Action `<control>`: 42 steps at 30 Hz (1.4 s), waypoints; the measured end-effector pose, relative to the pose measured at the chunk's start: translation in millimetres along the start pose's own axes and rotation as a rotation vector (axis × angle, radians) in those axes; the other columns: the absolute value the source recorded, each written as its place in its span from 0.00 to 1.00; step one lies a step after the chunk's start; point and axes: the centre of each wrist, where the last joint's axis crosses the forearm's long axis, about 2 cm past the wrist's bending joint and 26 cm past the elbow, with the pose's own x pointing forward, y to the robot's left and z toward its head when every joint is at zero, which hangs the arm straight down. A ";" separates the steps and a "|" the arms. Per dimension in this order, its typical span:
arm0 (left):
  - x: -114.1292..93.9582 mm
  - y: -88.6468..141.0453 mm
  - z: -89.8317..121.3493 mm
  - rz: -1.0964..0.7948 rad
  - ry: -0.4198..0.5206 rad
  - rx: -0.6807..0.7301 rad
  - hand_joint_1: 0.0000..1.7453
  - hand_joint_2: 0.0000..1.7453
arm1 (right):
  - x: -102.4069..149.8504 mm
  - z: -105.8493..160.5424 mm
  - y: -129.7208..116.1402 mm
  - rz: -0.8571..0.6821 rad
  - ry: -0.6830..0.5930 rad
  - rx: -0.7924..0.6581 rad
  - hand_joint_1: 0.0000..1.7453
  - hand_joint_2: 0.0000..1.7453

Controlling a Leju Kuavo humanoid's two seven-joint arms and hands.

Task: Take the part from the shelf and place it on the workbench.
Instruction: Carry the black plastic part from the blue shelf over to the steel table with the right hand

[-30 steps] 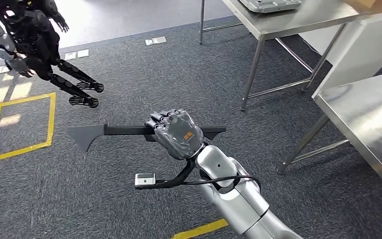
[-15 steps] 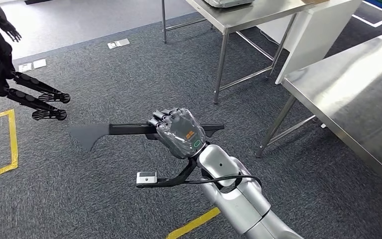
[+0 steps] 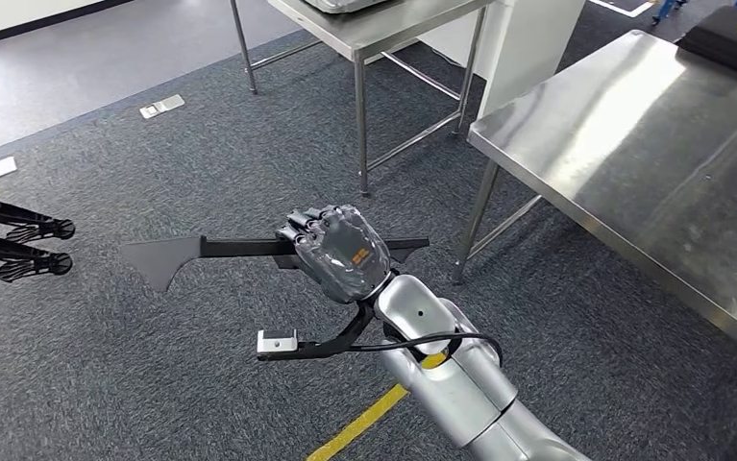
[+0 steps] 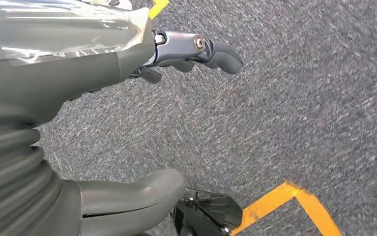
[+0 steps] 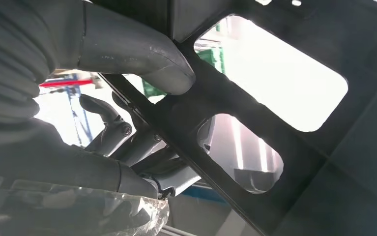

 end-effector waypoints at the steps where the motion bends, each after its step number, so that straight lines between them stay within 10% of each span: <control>1: -0.5 0.1 0.2 0.000 0.002 0.001 0.00 1.00 | 0.0 0.6 0.8 -0.002 0.001 0.003 1.00 1.00; 42: 37.8 -11.8 -11.0 -0.122 -0.089 -0.101 0.00 1.00 | -19.5 52.3 5.7 0.121 0.148 0.021 1.00 1.00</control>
